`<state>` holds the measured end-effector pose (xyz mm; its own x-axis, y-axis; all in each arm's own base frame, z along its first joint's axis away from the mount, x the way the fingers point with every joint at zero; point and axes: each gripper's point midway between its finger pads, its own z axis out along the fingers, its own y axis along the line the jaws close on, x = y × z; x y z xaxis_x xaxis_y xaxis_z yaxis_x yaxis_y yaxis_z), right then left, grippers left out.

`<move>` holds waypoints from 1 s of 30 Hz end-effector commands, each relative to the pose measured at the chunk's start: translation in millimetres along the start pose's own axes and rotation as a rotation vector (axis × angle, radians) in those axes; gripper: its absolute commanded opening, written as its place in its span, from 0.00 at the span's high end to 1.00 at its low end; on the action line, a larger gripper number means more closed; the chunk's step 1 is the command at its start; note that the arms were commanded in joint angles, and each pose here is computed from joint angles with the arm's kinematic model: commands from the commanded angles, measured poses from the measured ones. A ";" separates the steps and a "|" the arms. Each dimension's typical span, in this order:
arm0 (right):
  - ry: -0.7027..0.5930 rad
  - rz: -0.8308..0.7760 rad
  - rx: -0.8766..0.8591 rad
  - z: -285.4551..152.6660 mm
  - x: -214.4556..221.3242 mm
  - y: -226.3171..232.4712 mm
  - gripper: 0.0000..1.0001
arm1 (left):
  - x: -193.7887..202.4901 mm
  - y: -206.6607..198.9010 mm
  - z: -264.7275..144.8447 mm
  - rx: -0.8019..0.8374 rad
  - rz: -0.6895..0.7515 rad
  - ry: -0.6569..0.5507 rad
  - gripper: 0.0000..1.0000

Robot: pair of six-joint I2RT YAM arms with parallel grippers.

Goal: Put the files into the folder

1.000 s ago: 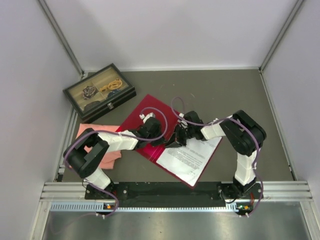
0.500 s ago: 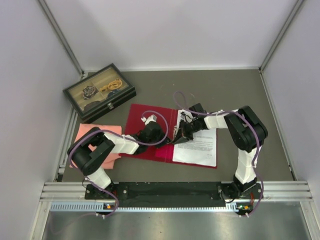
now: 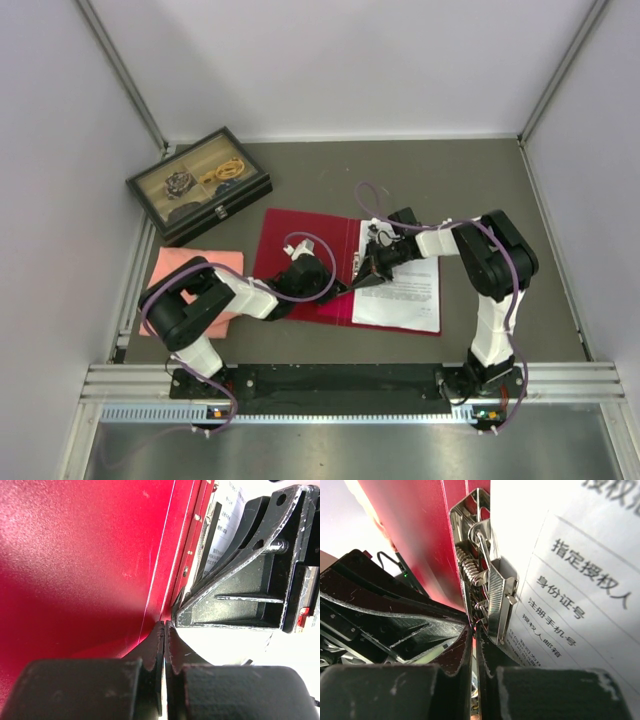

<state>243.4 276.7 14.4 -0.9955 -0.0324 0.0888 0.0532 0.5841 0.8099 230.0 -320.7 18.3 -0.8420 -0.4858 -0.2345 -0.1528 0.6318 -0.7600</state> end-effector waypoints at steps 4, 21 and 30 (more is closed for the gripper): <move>-0.070 0.055 0.181 -6.6 -10.6 -41.4 0.84 | 37.3 89.9 -20.9 -0.327 0.087 0.142 1.00; -0.119 -0.032 0.263 -42.0 -10.8 -16.6 0.63 | 11.7 24.9 -39.5 -0.190 0.284 0.103 1.00; -0.169 -0.114 0.286 -66.7 -19.1 11.3 0.53 | -20.6 -6.0 -87.8 -0.141 0.374 -0.024 0.64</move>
<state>247.3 240.5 34.9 -0.9999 0.0088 0.0064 0.0109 0.7589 0.6511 195.9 -278.4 56.3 -0.8817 -0.2302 -0.4119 0.0542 0.8178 -0.5730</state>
